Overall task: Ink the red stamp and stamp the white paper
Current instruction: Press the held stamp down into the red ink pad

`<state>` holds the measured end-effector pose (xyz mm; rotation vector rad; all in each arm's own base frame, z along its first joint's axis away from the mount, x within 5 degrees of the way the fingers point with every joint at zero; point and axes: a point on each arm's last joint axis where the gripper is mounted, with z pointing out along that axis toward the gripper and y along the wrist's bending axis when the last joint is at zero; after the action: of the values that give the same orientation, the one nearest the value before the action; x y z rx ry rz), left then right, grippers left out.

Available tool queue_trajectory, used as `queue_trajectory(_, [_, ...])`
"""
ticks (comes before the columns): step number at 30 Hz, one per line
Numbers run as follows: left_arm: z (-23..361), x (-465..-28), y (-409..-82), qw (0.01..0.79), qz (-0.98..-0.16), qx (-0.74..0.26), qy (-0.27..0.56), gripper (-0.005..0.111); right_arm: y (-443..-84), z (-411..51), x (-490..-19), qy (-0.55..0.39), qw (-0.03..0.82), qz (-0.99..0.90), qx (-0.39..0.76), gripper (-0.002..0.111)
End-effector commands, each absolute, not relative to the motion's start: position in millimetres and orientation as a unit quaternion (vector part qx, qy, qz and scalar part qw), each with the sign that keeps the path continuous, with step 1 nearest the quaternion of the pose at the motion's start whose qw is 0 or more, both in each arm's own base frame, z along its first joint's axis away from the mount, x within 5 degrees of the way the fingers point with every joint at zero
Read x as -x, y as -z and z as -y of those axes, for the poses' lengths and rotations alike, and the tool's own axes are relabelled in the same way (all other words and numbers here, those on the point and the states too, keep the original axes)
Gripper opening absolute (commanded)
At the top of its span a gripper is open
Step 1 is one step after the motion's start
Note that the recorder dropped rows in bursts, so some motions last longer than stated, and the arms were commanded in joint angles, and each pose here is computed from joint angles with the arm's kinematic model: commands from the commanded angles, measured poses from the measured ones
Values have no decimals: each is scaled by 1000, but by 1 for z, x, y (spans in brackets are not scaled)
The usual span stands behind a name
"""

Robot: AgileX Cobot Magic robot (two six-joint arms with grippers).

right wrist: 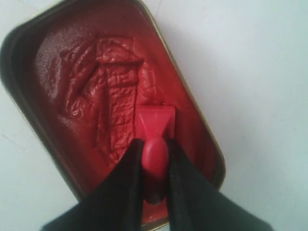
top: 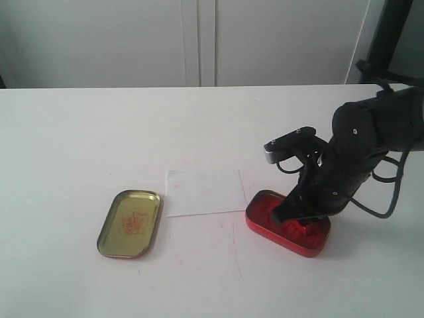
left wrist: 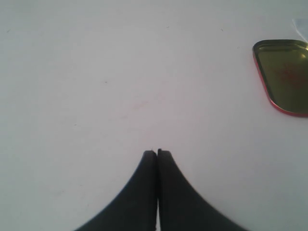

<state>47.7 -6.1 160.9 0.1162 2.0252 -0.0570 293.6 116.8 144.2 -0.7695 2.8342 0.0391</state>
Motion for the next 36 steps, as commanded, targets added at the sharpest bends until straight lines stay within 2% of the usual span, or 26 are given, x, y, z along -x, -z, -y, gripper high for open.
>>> queue_trajectory(1, [6, -47, -157, 518, -853, -48, 24, 0, -109, -110, -284, -3, 23, -966, 258, 0])
queue_trajectory(19, [6, -47, -157, 518, -853, -48, 24, 0, -104, -109, -283, -1, 6, -966, 258, 0])
queue_trajectory(36, [6, -47, -157, 518, -853, -48, 24, 0, -143, -110, -285, -9, 84, -963, 257, 0])
